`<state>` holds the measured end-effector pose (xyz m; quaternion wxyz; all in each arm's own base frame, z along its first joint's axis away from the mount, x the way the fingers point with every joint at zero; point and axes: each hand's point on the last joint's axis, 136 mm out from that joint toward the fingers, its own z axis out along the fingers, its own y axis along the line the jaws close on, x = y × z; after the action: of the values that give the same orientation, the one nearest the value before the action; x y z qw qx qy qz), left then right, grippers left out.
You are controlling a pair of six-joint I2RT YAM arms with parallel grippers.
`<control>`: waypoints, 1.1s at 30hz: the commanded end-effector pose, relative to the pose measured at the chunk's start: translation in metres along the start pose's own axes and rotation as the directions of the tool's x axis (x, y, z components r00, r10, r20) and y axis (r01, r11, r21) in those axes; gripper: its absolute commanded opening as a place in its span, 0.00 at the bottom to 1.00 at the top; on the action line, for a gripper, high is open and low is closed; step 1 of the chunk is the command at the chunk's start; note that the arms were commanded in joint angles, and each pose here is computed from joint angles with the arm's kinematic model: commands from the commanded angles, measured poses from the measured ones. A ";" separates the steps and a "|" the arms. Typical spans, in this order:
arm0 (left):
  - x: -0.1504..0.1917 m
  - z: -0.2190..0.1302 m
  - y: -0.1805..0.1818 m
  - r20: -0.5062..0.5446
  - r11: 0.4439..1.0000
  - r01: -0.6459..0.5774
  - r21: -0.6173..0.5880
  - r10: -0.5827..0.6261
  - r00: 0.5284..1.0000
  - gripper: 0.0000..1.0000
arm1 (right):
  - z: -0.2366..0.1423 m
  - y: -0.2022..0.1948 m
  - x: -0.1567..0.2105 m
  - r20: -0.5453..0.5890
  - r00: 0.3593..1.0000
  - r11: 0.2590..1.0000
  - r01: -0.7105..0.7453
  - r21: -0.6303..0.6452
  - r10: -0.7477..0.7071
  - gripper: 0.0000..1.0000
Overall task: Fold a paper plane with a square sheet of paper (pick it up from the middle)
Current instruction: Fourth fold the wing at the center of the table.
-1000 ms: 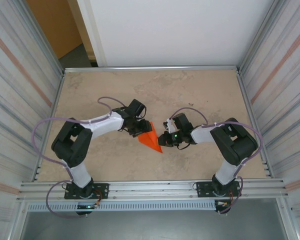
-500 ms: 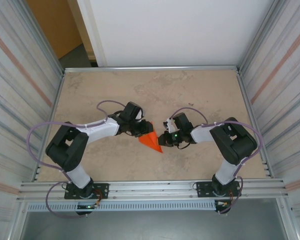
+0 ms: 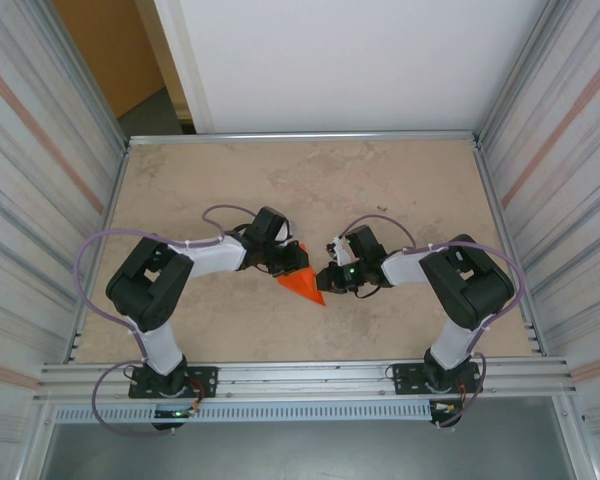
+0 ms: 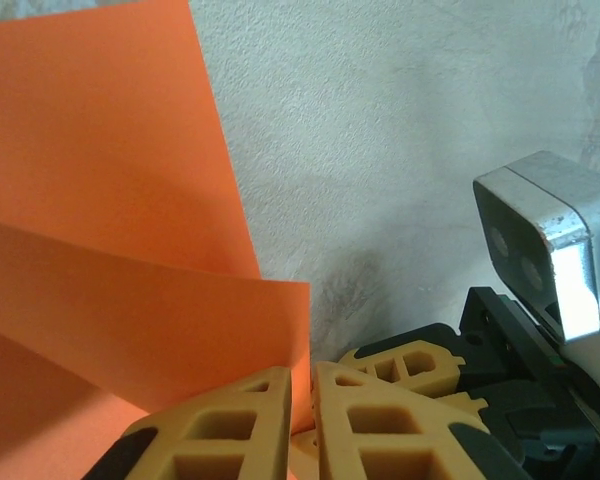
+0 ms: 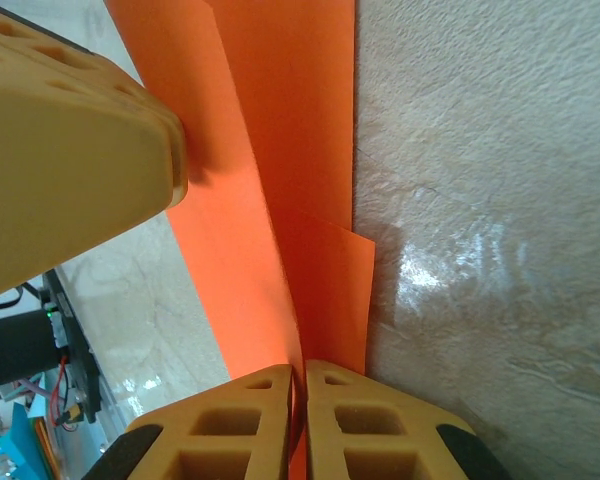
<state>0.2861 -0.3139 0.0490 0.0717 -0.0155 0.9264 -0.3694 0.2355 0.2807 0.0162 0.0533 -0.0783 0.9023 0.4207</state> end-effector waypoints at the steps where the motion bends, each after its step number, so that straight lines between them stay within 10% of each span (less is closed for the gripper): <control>1: -0.001 0.006 0.007 -0.008 1.000 -0.001 -0.004 0.000 1.000 0.12 | 0.014 -0.033 0.021 -0.051 0.997 0.992 -0.049 0.116 0.056 0.11; 20: -0.002 0.018 0.017 -0.028 1.000 0.002 -0.020 -0.003 1.000 0.09 | 0.012 -0.032 0.021 -0.048 0.997 0.991 -0.061 0.117 0.067 0.13; 33: -0.004 0.017 0.017 -0.028 1.000 0.003 -0.016 -0.003 1.000 0.09 | -0.019 0.008 0.011 -0.010 1.000 0.999 0.018 0.049 -0.018 0.33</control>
<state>0.2882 -0.3113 0.0230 0.0547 -0.0236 0.9323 -0.3568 0.2303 0.2794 0.0290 0.0575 -0.0832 0.9029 0.4178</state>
